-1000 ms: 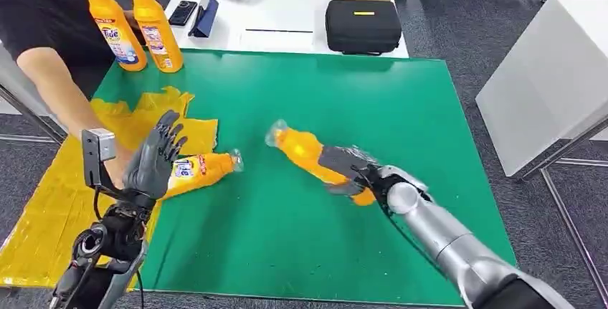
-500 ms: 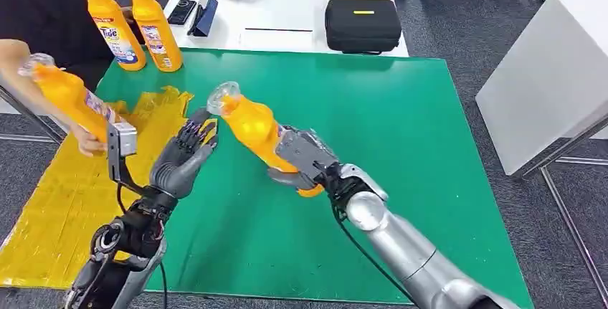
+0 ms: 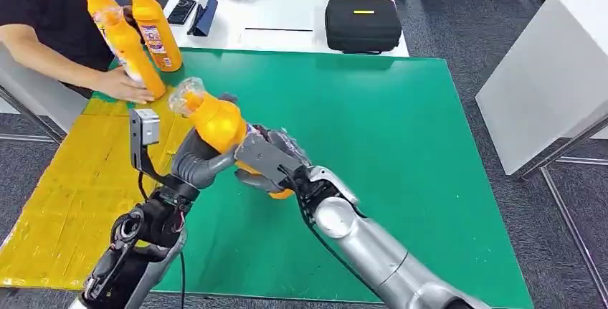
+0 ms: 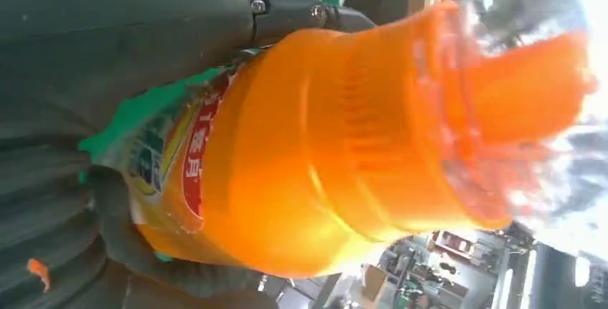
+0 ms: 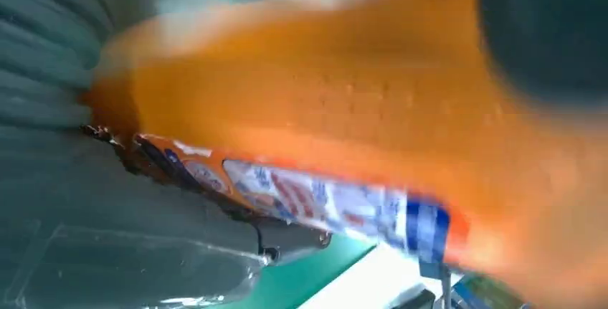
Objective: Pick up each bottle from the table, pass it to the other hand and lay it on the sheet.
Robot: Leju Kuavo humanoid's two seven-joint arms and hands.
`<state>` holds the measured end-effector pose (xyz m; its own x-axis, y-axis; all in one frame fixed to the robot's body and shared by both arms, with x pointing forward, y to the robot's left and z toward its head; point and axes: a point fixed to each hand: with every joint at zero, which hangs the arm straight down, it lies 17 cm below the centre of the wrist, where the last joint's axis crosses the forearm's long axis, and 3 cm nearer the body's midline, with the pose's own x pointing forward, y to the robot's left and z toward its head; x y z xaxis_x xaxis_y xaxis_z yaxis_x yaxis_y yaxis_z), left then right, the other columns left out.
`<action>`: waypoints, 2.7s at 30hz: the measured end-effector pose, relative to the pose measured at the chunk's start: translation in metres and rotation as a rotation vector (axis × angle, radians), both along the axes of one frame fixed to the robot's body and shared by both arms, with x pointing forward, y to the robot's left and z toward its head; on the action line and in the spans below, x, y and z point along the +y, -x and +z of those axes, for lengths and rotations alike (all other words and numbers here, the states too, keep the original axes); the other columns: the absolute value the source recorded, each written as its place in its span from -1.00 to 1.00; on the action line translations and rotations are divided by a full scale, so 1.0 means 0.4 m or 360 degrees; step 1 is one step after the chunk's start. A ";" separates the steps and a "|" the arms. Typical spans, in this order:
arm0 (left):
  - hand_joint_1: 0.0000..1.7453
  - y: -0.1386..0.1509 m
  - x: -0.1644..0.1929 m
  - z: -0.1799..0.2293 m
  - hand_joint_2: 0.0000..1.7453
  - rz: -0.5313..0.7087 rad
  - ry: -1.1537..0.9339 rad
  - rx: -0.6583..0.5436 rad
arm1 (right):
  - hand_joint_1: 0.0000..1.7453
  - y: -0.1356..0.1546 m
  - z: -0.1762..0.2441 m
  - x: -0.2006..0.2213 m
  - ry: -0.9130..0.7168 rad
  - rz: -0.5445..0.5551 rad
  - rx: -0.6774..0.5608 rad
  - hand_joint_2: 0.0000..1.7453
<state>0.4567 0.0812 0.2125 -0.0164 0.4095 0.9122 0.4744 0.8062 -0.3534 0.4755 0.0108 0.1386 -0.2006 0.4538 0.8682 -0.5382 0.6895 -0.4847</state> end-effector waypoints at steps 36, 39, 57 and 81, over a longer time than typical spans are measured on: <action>1.00 -0.027 0.088 0.002 1.00 0.0246 0.0020 0.0007 | -1.00 0.045 -0.035 0.158 0.0129 0.0127 0.0034 -1.00; 1.00 -0.033 0.105 0.006 1.00 0.0345 -0.0083 -0.0059 | -1.00 0.039 -0.032 0.152 0.0108 0.0095 0.0038 -1.00; -1.00 -0.083 0.569 -0.481 -1.00 0.0837 -0.2881 -0.0215 | -1.00 -0.048 0.026 -0.095 -0.0038 -0.0211 -0.0046 -1.00; -1.00 -0.001 0.389 -0.218 -1.00 0.0942 -0.1042 -0.0299 | -1.00 0.026 0.130 -0.153 -0.0500 -0.0186 -0.0294 -1.00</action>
<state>0.4573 0.2367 0.1253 -0.2316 -0.3134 0.9209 -0.0782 0.9496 0.3035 0.4652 -0.0505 0.1907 -0.3295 0.2003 0.9227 -0.3702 0.8716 -0.3214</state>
